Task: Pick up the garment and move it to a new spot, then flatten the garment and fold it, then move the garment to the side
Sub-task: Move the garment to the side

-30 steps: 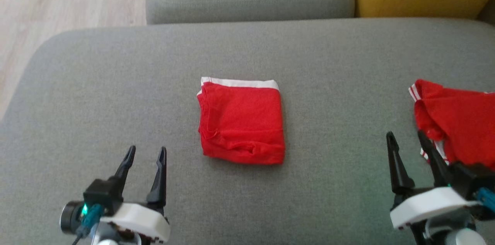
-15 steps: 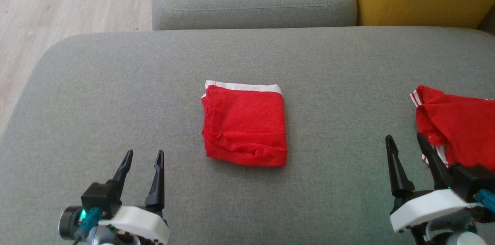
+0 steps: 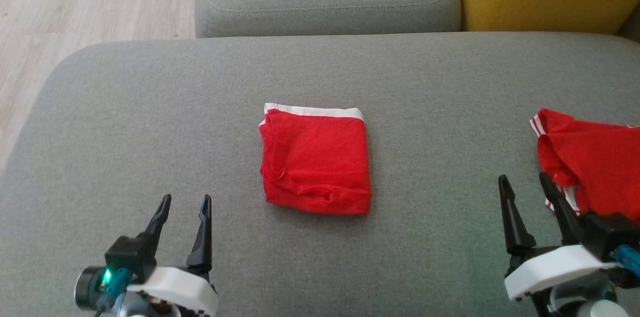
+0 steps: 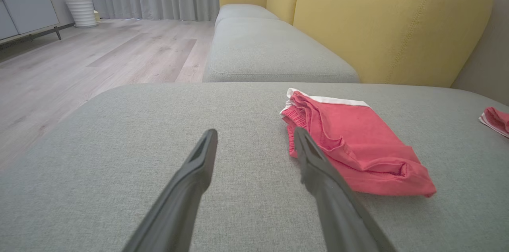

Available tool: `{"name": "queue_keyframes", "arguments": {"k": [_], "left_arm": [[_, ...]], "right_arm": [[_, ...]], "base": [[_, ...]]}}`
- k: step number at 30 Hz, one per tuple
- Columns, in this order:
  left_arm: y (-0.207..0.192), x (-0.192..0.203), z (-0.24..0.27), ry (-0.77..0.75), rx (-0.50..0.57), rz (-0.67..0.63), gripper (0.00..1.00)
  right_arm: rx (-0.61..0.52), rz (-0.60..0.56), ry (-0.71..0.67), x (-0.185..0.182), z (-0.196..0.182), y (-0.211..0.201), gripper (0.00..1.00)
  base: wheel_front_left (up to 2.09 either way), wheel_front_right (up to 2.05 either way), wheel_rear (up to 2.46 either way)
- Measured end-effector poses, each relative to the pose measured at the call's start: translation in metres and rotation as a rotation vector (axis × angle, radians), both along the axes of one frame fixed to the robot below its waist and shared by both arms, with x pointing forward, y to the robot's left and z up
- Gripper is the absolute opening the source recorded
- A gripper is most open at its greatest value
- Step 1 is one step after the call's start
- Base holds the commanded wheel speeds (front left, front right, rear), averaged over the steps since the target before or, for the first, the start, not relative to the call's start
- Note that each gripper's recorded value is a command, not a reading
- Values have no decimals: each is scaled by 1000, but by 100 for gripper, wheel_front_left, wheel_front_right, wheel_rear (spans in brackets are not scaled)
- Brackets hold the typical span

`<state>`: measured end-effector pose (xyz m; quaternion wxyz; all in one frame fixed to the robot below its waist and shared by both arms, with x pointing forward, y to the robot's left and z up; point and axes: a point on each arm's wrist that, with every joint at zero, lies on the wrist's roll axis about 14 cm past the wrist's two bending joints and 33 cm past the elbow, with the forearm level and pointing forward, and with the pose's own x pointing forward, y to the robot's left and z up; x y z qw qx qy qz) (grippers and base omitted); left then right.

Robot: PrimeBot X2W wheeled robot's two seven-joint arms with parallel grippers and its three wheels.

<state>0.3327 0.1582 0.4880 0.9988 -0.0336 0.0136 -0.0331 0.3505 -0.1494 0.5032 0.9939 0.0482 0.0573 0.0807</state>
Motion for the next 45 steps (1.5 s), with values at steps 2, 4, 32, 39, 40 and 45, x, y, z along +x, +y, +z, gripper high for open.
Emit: {"name": "queue_keyframes", "arguments": {"k": [2,4,32,39,40,45], "left_arm": [[0,0,0,1,0,3,100],[1,0,0,0,0,5,100],[21,67,-8,-10,-10,70,100],[18,70,-8,-12,-17,65,100],[18,70,-8,-13,-18,63,100],[11,75,-6,-24,-18,42,100]], "right_arm": [[0,1,1,0,0,0,100],[0,2,3,1,-1,0,100],[57,452,399,71,-133,162,100],[28,479,445,73,-139,166,0],[26,482,449,72,-139,166,0],[-5,492,428,71,-135,165,0]], "base": [[0,0,0],[0,0,0],[0,0,0],[0,0,0],[0,0,0],[0,0,0]]}}
